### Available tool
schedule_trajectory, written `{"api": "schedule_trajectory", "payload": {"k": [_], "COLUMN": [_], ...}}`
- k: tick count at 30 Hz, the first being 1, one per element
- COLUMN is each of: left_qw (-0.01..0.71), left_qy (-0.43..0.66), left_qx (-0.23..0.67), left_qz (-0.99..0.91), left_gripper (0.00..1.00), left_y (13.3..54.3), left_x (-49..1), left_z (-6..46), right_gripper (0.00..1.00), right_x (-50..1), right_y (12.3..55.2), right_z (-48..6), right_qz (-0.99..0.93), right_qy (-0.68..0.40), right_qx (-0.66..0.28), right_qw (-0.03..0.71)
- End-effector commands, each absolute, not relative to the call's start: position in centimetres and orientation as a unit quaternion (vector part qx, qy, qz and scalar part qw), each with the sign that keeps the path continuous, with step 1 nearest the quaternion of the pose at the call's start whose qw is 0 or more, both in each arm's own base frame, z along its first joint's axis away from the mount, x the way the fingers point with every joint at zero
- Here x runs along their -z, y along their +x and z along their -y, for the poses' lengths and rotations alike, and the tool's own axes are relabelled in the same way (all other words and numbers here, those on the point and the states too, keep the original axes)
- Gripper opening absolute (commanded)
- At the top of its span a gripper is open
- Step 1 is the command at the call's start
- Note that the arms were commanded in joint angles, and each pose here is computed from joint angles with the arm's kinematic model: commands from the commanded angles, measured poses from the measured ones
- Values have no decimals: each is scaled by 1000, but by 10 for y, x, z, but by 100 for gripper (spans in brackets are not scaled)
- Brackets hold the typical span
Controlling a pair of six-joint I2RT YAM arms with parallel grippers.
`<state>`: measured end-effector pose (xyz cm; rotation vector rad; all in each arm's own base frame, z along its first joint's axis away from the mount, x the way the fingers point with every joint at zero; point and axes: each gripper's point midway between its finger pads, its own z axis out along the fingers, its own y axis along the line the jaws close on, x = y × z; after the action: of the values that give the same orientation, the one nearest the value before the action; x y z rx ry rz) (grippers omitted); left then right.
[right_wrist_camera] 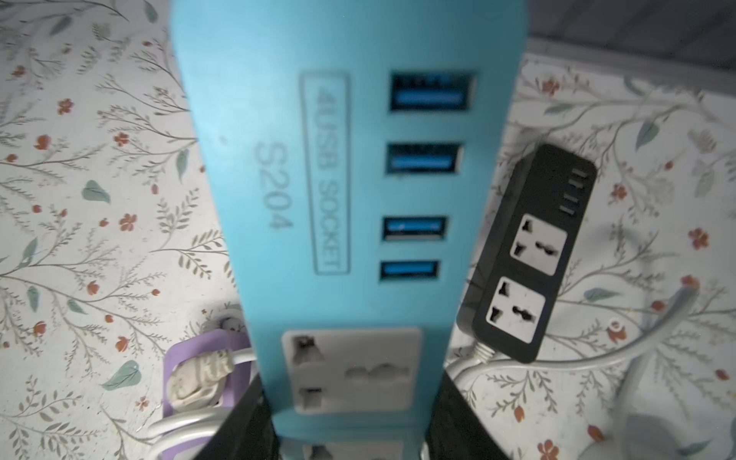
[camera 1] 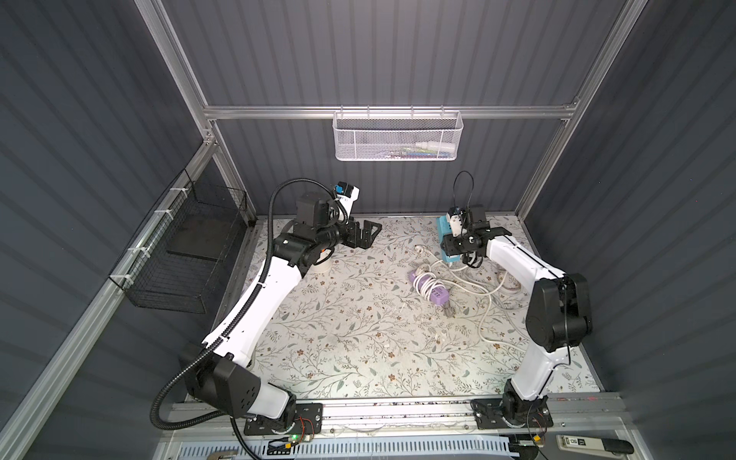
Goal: Unwrap the cord wrapped around the power strip
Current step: Place the power strip at the center of the board.
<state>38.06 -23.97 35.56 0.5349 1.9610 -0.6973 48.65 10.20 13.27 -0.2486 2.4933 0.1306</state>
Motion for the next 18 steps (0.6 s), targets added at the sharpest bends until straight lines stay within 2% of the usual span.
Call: {"api": "schedule_trajectory", "payload": {"k": [1,18], "left_qw": [485,477], "left_qy": [219,224], "left_qx": [277,285], "left_qz": [-800,-801], "left_gripper": [100,100], "left_y": [380,382], "left_x": [-355,-346], "left_z": [237,242], "right_gripper": [0,0], "right_x": [-121,-59], "right_y": [491,526], "right_z": [-85,-26], "right_qz": [-959,-979], "right_qy": [-39,41], "right_qx": [-50,-17], "right_qw": [278,199]}}
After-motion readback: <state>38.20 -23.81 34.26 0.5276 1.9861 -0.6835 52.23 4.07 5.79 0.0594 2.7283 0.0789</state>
